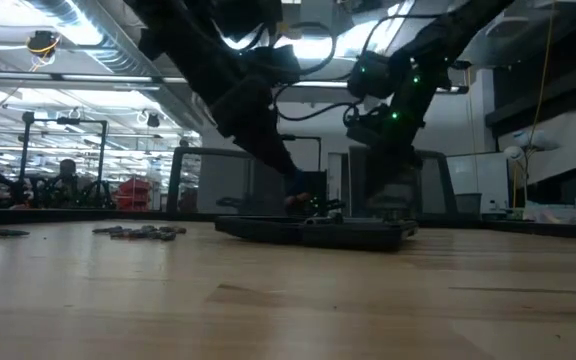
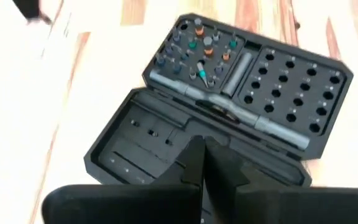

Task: Prefit tool cases
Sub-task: Remove the orange socket bit from the black prefit tool case, then remove the blue socket bit from the black prefit tool case

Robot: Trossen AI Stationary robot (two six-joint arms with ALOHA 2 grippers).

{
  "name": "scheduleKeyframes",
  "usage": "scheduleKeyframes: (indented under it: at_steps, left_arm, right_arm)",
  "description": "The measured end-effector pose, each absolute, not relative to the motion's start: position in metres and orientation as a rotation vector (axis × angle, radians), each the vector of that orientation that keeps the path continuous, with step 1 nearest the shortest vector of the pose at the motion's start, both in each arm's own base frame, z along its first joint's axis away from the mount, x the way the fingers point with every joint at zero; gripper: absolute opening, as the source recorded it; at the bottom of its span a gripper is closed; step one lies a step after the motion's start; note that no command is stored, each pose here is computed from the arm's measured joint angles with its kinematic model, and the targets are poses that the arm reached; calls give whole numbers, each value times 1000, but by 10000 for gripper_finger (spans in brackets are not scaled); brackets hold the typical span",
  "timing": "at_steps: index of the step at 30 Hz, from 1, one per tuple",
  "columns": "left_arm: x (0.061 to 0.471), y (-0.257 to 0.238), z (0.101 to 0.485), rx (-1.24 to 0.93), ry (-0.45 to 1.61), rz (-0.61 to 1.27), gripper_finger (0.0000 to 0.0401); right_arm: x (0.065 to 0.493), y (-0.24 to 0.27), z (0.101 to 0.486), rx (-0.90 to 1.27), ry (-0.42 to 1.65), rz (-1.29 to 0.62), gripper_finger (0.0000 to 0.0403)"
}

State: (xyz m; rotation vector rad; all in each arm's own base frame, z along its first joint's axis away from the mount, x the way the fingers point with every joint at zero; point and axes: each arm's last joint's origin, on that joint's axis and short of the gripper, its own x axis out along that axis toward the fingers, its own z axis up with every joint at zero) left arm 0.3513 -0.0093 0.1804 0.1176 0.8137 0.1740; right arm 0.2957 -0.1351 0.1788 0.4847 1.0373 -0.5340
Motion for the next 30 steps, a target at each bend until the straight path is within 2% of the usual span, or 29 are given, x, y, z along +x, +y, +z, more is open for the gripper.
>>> scheduleKeyframes:
  at_steps: [4,9,12,19,23,30]
  left_arm:
    - [351,-8,180,107,817,187,0]
    - [351,-8,181,108,810,202,0]
    - [353,-8,179,95,796,207,0]
    - [362,-9,175,90,731,225,0]
    - [368,-9,167,87,717,227,0]
    - [371,-12,150,54,751,218,0]
  right_arm:
    - [297,-134,169,533,1082,-455,60]
    - [302,-123,171,473,1103,-349,136]
    - [302,-109,181,424,1122,-272,155]
    - [306,-54,185,235,1222,-85,127]
    - [314,-35,184,138,1186,-115,102]
    - [311,-37,183,128,1216,-206,82]
